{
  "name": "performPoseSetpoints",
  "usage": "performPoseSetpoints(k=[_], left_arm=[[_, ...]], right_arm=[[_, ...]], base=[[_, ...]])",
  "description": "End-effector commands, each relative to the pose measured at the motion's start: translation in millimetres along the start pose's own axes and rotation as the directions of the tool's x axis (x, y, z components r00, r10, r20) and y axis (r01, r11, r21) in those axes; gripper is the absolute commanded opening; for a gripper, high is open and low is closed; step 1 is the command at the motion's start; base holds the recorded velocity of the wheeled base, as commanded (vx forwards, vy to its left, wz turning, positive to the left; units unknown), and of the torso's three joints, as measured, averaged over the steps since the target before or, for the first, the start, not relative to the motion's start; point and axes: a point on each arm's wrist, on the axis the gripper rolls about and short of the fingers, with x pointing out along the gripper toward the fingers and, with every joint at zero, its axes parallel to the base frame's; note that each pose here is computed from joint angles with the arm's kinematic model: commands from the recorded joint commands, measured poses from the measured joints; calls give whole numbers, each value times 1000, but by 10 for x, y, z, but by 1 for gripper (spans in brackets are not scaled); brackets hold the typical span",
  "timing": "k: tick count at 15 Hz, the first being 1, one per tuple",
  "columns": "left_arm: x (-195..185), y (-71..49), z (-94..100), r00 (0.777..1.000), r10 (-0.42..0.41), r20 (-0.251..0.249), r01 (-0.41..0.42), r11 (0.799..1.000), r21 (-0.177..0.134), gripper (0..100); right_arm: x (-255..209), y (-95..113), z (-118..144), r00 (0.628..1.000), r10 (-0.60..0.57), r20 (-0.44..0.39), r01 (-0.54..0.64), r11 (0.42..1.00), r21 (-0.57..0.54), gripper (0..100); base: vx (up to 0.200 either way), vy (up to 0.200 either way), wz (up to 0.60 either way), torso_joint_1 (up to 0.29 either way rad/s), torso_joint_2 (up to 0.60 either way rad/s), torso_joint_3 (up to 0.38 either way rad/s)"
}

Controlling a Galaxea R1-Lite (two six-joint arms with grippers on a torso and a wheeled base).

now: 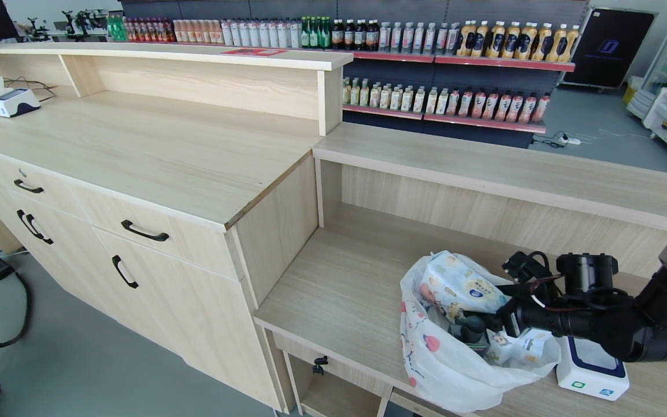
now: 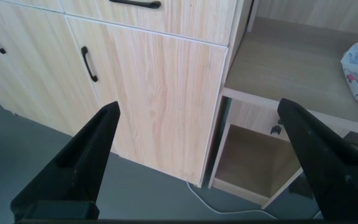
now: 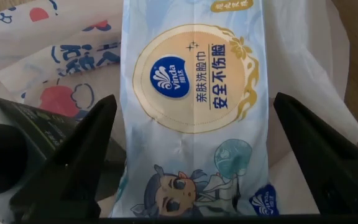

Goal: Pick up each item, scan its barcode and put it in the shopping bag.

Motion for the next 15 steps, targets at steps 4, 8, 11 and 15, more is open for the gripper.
performPoseSetpoints(k=[4,8,11,15], left_arm=[[1,0,0,1000,0,-1,0,1000,0,100],[1,0,0,1000,0,-1,0,1000,0,100],[1,0,0,1000,0,-1,0,1000,0,100],[1,0,0,1000,0,-1,0,1000,0,100]], right_arm=[[-52,-32,95,999,-2,39,3,1000,-17,100],[-322,-80,582,982,-45,186,67,991,-112,100],[-765,11,1025,942,-86,324,153,970,-189,100],[-1276,148,1310,884,-192,427,315,918,-240,100]], base=[[0,0,0,0,0,0],[0,0,0,0,0,0],[0,0,0,0,0,0],[0,0,0,0,0,0]])
